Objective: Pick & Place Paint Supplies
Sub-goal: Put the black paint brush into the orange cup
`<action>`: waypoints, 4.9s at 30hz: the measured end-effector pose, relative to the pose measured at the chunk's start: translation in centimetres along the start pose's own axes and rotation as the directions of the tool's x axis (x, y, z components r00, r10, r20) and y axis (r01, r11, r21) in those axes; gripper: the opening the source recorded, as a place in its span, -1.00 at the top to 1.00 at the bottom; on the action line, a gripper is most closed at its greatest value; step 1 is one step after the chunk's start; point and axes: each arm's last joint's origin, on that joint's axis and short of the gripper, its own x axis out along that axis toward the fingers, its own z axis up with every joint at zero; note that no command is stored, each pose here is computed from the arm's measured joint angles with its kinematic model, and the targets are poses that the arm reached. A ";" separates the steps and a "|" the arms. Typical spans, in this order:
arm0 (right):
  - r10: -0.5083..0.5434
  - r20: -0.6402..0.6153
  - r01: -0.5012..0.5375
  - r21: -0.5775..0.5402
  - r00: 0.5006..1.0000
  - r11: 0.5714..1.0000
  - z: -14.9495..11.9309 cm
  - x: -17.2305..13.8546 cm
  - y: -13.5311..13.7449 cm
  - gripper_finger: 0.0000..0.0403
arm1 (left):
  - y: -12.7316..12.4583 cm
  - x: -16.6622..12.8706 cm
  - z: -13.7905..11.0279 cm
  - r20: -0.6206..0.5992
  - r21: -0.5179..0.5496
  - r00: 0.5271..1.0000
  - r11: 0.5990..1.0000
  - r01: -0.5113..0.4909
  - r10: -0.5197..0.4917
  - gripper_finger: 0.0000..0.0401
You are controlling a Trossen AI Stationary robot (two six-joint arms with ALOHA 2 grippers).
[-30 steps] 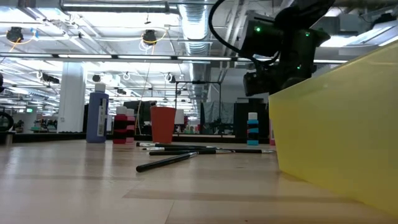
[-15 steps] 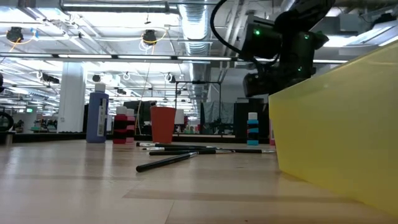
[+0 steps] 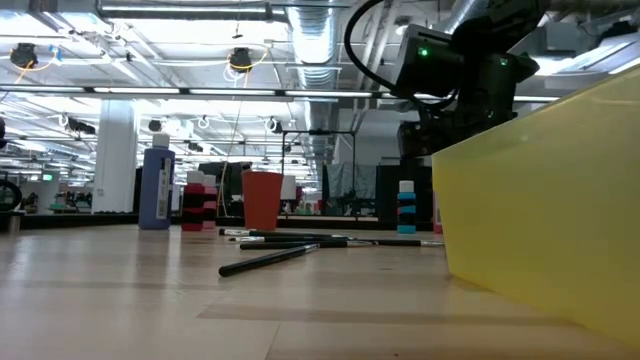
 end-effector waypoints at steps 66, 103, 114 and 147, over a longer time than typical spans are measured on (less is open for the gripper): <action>0.421 0.710 -0.731 0.667 0.564 -0.146 10.3 -16.1 -16.0 1.00 | -0.1 -0.2 0.5 0.047 -0.009 0.999 1.000 0.012 -0.012 -0.05; 0.442 0.711 -0.698 0.679 0.547 -0.228 17.8 -9.9 -20.5 1.00 | 0.1 -3.2 2.2 0.146 -0.026 0.988 0.999 0.048 -0.044 -0.05; 0.437 0.694 -0.672 0.702 0.572 -0.235 17.4 -9.6 -20.8 1.00 | 0.1 -3.2 2.2 0.146 -0.025 0.988 0.999 0.047 -0.043 -0.05; 0.433 0.719 -0.666 0.684 0.544 -0.299 18.7 -7.1 -20.3 1.00 | 0.1 -3.2 2.2 0.151 -0.026 0.988 0.999 0.047 -0.043 -0.05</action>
